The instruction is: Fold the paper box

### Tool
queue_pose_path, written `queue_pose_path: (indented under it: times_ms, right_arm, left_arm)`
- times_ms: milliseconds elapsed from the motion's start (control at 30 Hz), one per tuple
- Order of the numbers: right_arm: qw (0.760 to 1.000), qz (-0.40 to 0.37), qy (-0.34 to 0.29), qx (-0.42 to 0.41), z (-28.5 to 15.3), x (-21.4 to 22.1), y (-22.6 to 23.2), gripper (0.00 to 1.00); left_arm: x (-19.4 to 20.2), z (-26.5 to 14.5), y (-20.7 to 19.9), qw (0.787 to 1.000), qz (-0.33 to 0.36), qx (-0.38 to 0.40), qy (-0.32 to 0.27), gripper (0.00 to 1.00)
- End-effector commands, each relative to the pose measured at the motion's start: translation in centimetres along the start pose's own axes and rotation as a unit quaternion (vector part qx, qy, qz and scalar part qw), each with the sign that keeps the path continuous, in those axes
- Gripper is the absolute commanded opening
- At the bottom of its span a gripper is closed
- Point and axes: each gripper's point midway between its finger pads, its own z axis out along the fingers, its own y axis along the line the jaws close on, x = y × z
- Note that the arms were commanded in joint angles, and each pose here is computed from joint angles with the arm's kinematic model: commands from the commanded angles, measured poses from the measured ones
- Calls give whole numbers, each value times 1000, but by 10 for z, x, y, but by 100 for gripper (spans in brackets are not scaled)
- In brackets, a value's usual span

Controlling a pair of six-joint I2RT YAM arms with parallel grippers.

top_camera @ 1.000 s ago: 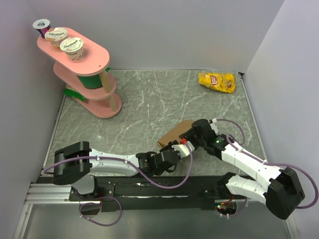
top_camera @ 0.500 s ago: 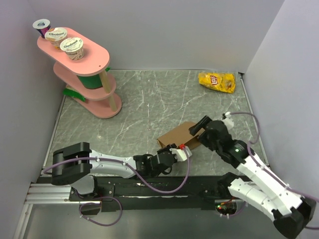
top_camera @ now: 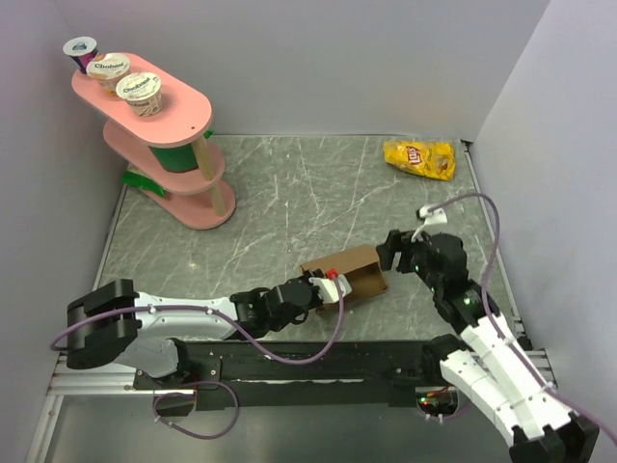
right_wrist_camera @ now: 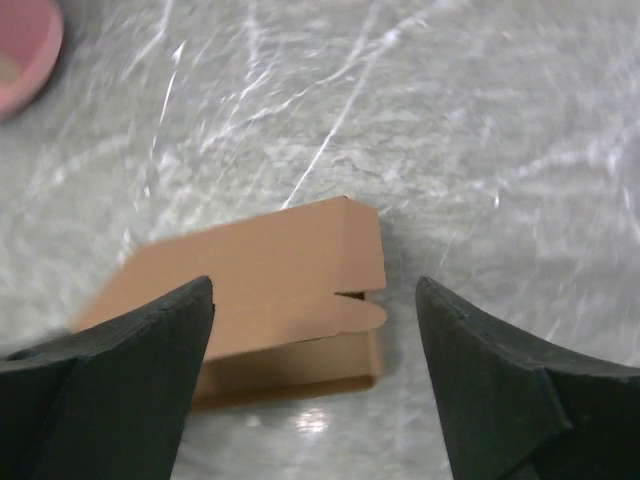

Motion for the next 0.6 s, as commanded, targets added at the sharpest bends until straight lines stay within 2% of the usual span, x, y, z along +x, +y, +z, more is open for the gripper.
queue_pose_path:
  times_ms: [0, 33, 200, 267, 367, 567]
  right_arm:
    - [979, -134, -110, -109, -13, -23, 28, 76]
    - [969, -146, -154, -126, -21, -36, 35, 74]
    - [966, -161, -179, -99, -30, -36, 23, 69]
    - [971, -178, -149, -54, -29, -32, 7, 66]
    - [976, -188, -103, -29, -25, -23, -1, 64]
    - [970, -237, -51, -9, -38, -10, -12, 63]
  left_arm:
    - [9, -3, -2, 999, 18, 25, 23, 1]
    - [12, -3, -2, 999, 18, 27, 29, 1]
    - [20, -5, -3, 998, 17, 28, 44, 1]
    - [22, -6, -5, 998, 15, 34, 41, 1]
    - [23, -5, -6, 998, 14, 36, 47, 1]
    - [31, -7, 5, 998, 13, 21, 62, 1]
